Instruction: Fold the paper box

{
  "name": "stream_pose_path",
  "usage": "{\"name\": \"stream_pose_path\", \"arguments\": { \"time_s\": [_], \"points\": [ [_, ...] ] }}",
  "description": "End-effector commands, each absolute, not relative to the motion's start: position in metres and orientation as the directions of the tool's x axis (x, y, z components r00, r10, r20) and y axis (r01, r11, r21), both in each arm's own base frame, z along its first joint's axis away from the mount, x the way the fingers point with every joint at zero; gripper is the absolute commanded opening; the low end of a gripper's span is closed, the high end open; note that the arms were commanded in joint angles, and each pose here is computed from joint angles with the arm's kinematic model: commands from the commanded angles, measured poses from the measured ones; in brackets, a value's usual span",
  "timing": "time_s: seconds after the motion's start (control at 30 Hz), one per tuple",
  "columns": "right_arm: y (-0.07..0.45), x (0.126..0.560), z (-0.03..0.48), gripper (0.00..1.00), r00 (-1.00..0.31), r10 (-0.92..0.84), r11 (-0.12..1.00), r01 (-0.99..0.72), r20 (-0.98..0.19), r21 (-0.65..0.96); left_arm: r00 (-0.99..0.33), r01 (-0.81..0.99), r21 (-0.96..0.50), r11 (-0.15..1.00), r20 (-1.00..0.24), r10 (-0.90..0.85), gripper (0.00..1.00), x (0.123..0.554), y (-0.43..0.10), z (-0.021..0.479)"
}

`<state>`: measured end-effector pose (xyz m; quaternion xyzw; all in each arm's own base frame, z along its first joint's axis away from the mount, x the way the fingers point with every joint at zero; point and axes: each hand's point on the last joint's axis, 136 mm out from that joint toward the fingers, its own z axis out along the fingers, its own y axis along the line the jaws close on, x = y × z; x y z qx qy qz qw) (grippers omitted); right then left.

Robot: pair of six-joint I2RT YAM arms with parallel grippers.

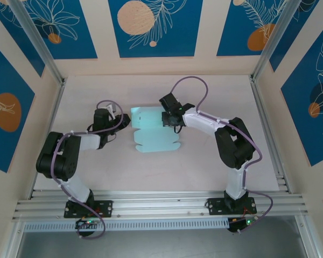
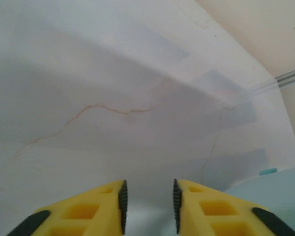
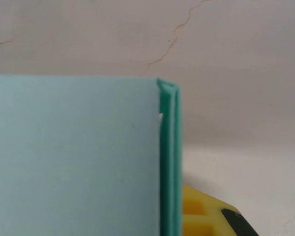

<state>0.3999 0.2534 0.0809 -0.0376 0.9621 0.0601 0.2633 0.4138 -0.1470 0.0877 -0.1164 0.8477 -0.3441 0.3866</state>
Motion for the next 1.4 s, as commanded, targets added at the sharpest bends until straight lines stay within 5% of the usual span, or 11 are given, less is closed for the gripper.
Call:
{"name": "stream_pose_path", "arguments": {
  "time_s": [0.0,0.17,0.4,0.93,1.37],
  "points": [
    [0.266,0.400,0.084,0.00,-0.853,-0.039,0.986,-0.119,-0.521,0.120,-0.669,0.052,-0.673,0.738,-0.572,-0.475,0.37,0.400,-0.140,0.101],
    [0.266,0.402,0.082,0.00,-0.844,-0.039,0.986,-0.119,-0.534,0.117,-0.664,0.065,-0.658,0.750,-0.590,-0.460,0.82,0.374,-0.134,0.122],
    [0.270,0.405,0.078,0.00,-0.820,-0.031,0.986,-0.120,-0.571,0.119,-0.642,0.086,-0.657,0.749,-0.612,-0.463,1.00,0.338,-0.153,0.150],
    [0.277,0.400,0.087,0.00,-0.799,-0.034,0.981,-0.140,-0.600,0.132,-0.696,0.076,-0.687,0.722,-0.555,-0.455,1.00,0.353,-0.186,0.119],
    [0.280,0.396,0.078,0.00,-0.810,-0.049,0.981,-0.149,-0.585,0.125,-0.633,0.245,-0.565,0.788,-0.709,-0.311,1.00,0.391,-0.211,0.132]
  ]
}}
